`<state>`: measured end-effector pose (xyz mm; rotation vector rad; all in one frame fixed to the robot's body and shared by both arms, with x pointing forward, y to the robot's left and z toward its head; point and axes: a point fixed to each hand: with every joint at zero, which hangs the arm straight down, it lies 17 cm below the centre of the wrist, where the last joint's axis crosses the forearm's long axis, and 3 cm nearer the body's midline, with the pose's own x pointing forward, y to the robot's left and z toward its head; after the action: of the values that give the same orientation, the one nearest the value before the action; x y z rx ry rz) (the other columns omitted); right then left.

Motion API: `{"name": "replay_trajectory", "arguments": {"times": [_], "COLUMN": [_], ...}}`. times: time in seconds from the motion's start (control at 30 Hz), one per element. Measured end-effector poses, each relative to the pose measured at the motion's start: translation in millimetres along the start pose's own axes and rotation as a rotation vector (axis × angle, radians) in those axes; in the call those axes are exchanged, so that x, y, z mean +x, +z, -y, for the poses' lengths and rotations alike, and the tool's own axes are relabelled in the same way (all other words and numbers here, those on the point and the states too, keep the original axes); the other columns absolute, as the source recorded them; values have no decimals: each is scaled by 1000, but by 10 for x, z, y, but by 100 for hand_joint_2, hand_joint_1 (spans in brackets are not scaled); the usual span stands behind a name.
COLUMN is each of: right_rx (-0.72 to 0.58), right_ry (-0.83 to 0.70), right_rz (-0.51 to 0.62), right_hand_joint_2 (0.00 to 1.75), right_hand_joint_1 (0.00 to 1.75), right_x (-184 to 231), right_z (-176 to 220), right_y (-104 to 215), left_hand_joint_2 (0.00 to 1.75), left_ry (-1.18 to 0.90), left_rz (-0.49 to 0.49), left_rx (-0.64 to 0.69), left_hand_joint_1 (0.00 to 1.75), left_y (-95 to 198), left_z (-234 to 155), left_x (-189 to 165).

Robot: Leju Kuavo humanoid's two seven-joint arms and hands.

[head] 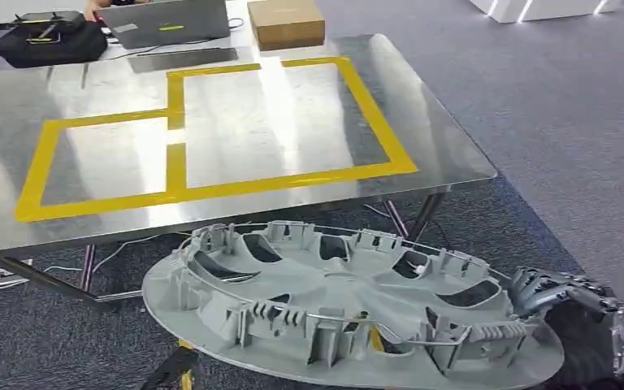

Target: Take the parts from the cabinet and place them on the table.

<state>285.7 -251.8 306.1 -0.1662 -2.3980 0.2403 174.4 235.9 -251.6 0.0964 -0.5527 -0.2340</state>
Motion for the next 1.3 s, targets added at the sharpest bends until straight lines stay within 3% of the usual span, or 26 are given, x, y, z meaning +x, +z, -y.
{"name": "replay_trajectory", "arguments": {"times": [1.3], "right_rx": [11], "right_ry": [25], "right_rz": [-3], "right_hand_joint_2": [175], "right_hand_joint_1": [175], "right_x": [-35], "right_z": [-21], "right_y": [-16], "left_hand_joint_2": [175], "left_ry": [-1], "left_rz": [13], "left_rx": [-2], "left_hand_joint_1": [0], "left_y": [-29], "left_z": [-45], "left_x": [83]}}
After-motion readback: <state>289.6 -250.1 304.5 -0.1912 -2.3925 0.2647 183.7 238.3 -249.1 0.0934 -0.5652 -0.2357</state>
